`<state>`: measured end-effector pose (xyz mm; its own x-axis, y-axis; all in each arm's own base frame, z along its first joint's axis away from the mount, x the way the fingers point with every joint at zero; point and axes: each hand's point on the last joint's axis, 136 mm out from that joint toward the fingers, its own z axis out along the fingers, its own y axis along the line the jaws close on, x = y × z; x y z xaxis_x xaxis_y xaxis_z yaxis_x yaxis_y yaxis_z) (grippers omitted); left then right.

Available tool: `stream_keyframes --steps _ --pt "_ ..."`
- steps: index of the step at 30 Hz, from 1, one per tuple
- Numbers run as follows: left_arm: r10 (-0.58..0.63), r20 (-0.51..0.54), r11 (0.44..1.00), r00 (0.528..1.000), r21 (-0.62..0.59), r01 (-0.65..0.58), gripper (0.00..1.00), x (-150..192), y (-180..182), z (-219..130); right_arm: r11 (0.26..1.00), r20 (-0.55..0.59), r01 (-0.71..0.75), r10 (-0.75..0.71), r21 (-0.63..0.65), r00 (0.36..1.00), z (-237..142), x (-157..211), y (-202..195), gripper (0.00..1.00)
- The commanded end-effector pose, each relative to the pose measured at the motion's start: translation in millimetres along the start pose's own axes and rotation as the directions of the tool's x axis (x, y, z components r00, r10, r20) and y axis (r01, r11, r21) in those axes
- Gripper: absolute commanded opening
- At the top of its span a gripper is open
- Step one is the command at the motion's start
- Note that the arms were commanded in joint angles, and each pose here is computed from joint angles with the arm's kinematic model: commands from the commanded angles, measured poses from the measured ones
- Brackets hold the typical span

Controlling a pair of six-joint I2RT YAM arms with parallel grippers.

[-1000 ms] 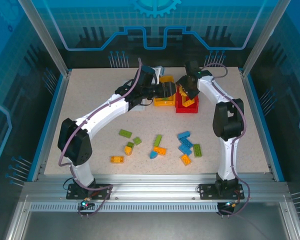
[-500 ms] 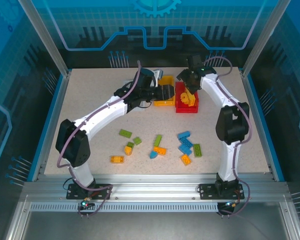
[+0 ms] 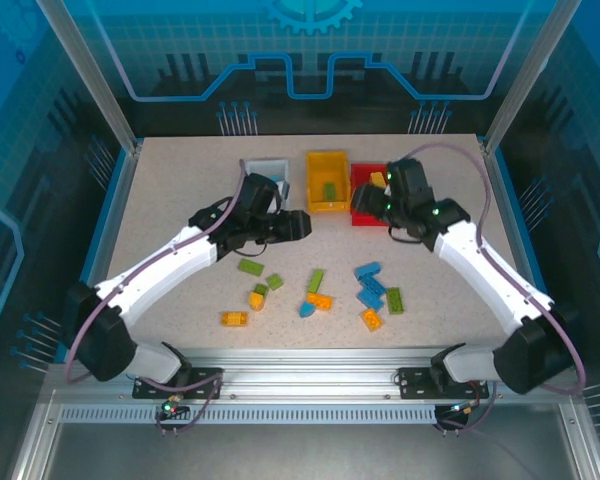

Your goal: Sort the legos into containers by color

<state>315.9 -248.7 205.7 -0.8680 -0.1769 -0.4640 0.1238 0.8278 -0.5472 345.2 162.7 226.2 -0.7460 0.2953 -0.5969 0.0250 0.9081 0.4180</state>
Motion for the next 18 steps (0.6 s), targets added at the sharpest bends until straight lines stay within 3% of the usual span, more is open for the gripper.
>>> stream_keyframes --steps 1,7,18 --pt "0.013 -0.063 0.997 0.998 -0.074 -0.018 0.59 27 22 -5 0.971 -0.078 0.218 -0.226 -0.096 0.971 -8 48 18 0.69" --pt "0.113 -0.156 0.986 0.981 -0.101 -0.129 0.61 64 24 18 0.935 -0.179 0.284 -0.323 -0.213 0.929 -24 118 32 0.69" --pt "0.041 -0.192 0.975 0.980 -0.207 -0.081 0.57 99 52 14 0.942 -0.205 0.291 -0.322 -0.165 0.924 -44 145 13 0.69"
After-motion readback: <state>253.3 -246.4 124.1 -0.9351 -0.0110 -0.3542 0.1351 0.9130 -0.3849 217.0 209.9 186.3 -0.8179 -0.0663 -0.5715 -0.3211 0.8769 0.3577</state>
